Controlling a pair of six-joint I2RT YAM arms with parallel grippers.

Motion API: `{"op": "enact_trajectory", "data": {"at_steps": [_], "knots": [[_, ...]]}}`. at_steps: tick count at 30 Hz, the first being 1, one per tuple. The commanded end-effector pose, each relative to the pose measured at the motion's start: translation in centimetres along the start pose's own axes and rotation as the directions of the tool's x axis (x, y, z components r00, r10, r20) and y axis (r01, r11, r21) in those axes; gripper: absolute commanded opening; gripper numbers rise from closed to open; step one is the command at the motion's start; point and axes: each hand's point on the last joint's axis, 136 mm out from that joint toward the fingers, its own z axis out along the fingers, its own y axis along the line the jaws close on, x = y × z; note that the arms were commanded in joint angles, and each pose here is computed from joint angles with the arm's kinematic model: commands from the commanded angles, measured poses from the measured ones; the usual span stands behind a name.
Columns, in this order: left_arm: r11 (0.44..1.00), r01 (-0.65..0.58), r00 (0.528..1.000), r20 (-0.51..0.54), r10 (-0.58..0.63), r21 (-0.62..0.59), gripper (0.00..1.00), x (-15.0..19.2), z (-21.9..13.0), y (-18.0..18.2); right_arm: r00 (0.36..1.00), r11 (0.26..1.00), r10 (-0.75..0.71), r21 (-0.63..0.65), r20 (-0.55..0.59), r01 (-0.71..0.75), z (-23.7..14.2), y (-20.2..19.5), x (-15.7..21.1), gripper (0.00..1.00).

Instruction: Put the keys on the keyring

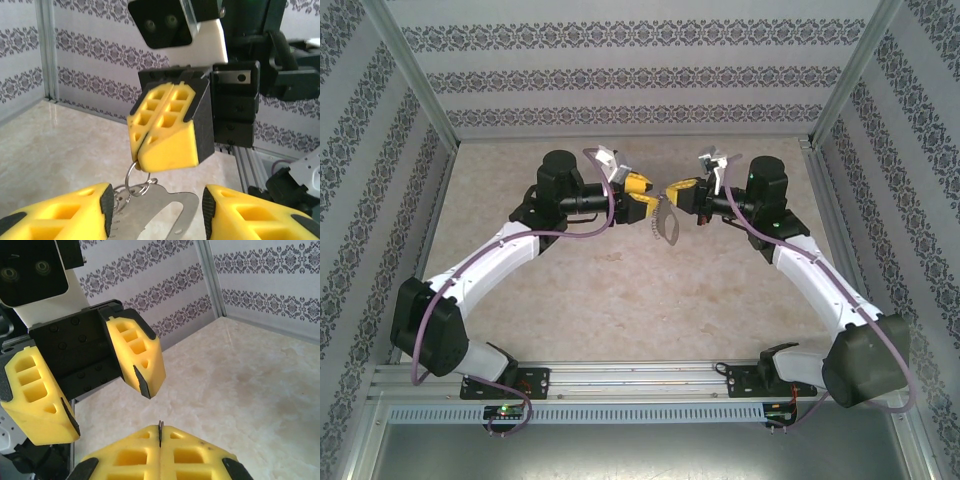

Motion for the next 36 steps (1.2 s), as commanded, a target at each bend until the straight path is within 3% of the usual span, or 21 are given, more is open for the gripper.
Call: {"op": "enact_trajectory", "data": {"at_steps": [1, 9, 19, 32, 36], "knots": [[0.999, -0.001, 0.998, -0.069, 0.004, 0.048, 0.51, 0.9, -0.5, -0.4, 0.996, 0.997, -0.071, -0.025, -0.060, 0.070, 0.0, 1.0, 0.2, 0.00], [0.993, 0.045, 0.990, -0.141, -0.029, 0.114, 0.51, 2.1, 0.0, -0.7, 0.989, 0.995, -0.092, -0.050, -0.117, 0.086, 0.4, 2.2, 0.8, 0.00], [0.986, 0.062, 0.987, -0.157, -0.038, 0.154, 0.50, 2.4, 0.2, -0.9, 0.982, 0.992, -0.109, -0.071, -0.151, 0.099, 1.0, 3.0, 1.3, 0.00], [0.973, 0.099, 0.984, -0.163, -0.066, 0.208, 0.42, 2.5, 0.6, -1.4, 0.982, 0.992, -0.114, -0.070, -0.149, 0.105, 1.0, 3.0, 1.2, 0.00], [0.971, 0.104, 0.985, -0.157, -0.071, 0.217, 0.36, 2.5, 0.7, -1.4, 0.982, 0.992, -0.115, -0.073, -0.148, 0.105, 1.1, 3.0, 1.2, 0.00]]}}
